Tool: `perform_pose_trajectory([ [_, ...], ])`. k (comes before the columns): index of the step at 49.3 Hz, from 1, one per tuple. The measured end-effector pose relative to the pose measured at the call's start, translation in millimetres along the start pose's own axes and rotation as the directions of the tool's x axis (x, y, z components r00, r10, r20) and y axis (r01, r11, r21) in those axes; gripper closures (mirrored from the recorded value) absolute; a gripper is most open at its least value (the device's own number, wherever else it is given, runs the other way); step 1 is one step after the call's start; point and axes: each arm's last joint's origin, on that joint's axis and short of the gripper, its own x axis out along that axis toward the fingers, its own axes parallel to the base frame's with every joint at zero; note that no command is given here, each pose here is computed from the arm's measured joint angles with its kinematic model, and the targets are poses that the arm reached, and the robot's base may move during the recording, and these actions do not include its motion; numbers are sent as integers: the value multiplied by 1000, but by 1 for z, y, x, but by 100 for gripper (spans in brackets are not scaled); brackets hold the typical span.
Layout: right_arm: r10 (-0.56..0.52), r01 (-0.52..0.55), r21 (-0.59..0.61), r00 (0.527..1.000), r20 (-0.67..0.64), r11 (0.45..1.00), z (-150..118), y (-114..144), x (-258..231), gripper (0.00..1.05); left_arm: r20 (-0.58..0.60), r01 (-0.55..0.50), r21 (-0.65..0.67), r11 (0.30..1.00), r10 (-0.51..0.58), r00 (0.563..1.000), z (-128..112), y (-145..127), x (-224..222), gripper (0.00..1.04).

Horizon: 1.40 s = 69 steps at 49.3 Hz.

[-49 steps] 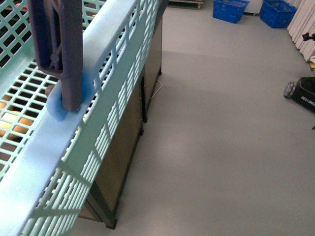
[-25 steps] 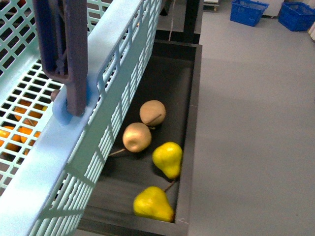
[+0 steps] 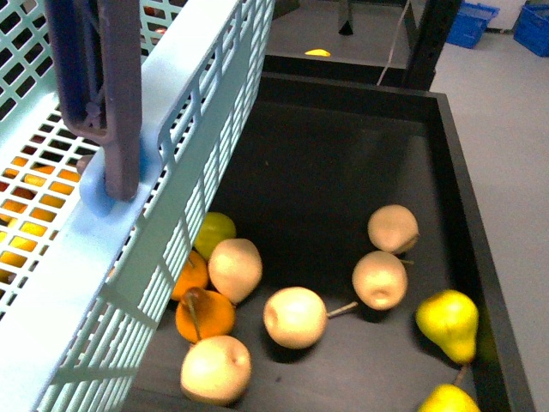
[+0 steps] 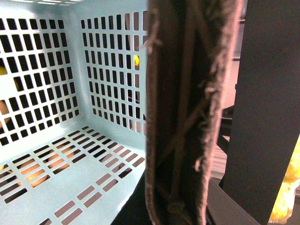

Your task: Pick mango and avocado into basket

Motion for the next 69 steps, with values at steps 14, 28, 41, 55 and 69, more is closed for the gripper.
perform_pose_trajectory([
  [14,1,-1,0,1000,2,1000,0,0,0,8,-4,-2,-1,1000,2,1000,0,1,0,96],
  [28,1,-1,0,1000,2,1000,0,0,0,8,-3,-3,-2,1000,3,1000,0,1,1,96],
  [41,1,-1,0,1000,1,1000,0,0,0,8,-3,-5,0,1000,5,1000,0,1,1,96],
  [55,1,-1,0,1000,2,1000,0,0,0,8,-1,-7,1,1000,7,1000,0,1,2,96],
  [69,1,-1,0,1000,2,1000,0,0,0,8,-4,-4,0,1000,4,1000,0,1,1,96],
])
